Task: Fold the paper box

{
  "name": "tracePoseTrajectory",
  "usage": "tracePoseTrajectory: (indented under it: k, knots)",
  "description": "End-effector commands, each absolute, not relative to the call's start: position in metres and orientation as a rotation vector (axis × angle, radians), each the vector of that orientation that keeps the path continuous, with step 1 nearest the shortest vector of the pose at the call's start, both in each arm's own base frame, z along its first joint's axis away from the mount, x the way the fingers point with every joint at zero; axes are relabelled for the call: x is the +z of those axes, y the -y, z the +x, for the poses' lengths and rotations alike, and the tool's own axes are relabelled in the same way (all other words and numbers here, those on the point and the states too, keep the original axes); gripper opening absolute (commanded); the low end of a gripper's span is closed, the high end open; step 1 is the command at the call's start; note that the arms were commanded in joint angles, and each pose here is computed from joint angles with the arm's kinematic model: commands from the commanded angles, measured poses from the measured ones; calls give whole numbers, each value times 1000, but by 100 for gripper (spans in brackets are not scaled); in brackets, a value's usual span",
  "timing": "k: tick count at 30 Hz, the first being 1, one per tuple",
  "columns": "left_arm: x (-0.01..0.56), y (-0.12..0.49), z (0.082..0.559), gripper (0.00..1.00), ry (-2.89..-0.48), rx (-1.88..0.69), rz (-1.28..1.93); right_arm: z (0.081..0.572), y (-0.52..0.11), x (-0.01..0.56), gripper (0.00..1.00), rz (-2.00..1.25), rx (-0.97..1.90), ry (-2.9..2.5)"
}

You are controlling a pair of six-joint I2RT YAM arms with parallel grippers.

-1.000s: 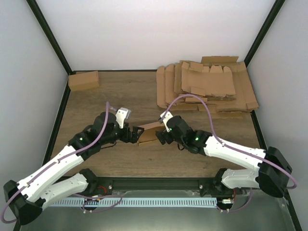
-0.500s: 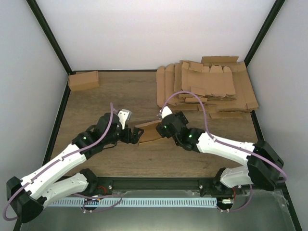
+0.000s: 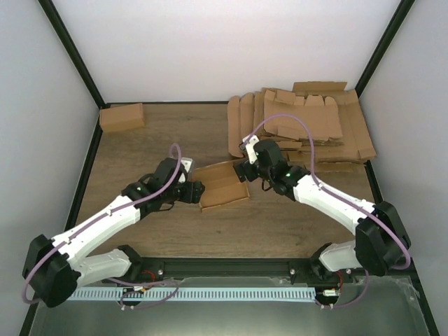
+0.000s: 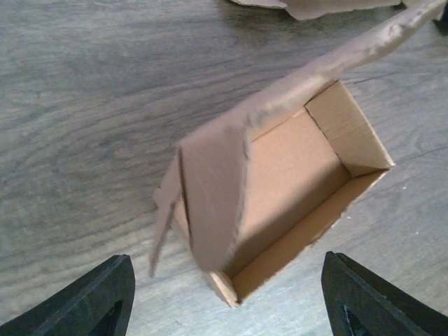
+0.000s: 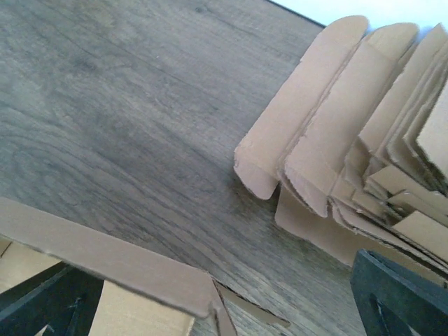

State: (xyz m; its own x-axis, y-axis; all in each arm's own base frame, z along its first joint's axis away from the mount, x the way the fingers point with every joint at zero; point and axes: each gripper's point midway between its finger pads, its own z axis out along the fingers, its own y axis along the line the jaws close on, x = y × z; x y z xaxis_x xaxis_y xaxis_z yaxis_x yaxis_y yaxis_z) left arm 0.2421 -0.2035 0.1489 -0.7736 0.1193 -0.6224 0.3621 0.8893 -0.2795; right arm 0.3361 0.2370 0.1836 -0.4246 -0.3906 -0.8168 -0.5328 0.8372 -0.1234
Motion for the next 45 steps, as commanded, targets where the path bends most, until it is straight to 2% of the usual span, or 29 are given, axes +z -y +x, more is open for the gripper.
tracePoseTrajectory:
  k: [1,5,13,16,20,22,23,24,25,26,31,36,45]
  knots:
    - [165,203,269,72,-2391,-530,269,340,-244,191,100,-722,342,-2067]
    - [163,202,278,69,-2402,-552,238,349,-239,184,100,-699,416,-2092]
    - [168,208,285,48,-2402,-629,219,354,-246,170,100,-701,610,-2127]
    - [165,211,283,41,-2419,-651,215,351,-249,166,95,-709,651,-2134]
    - [162,216,280,38,-2438,-692,207,347,-254,160,88,-720,697,-2165]
    - [162,216,280,38,-2439,-700,202,344,-255,159,87,-714,722,-2183]
    - [161,216,279,38,-2443,-700,199,342,-255,158,88,-706,728,-2194]
    - [160,216,279,38,-2443,-700,199,341,-254,159,91,-698,730,-2197]
    - [161,216,280,38,-2442,-701,196,339,-252,160,99,-687,726,-2199]
    - [161,215,280,38,-2440,-696,193,338,-249,160,100,-675,717,-2200]
    - [162,213,284,38,-2431,-673,177,343,-221,167,100,-571,546,-2159]
    - [165,212,289,37,-2418,-662,154,357,-187,196,100,-442,336,-2022]
    - [158,215,296,24,-2431,-643,175,349,-195,202,100,-478,415,-2003]
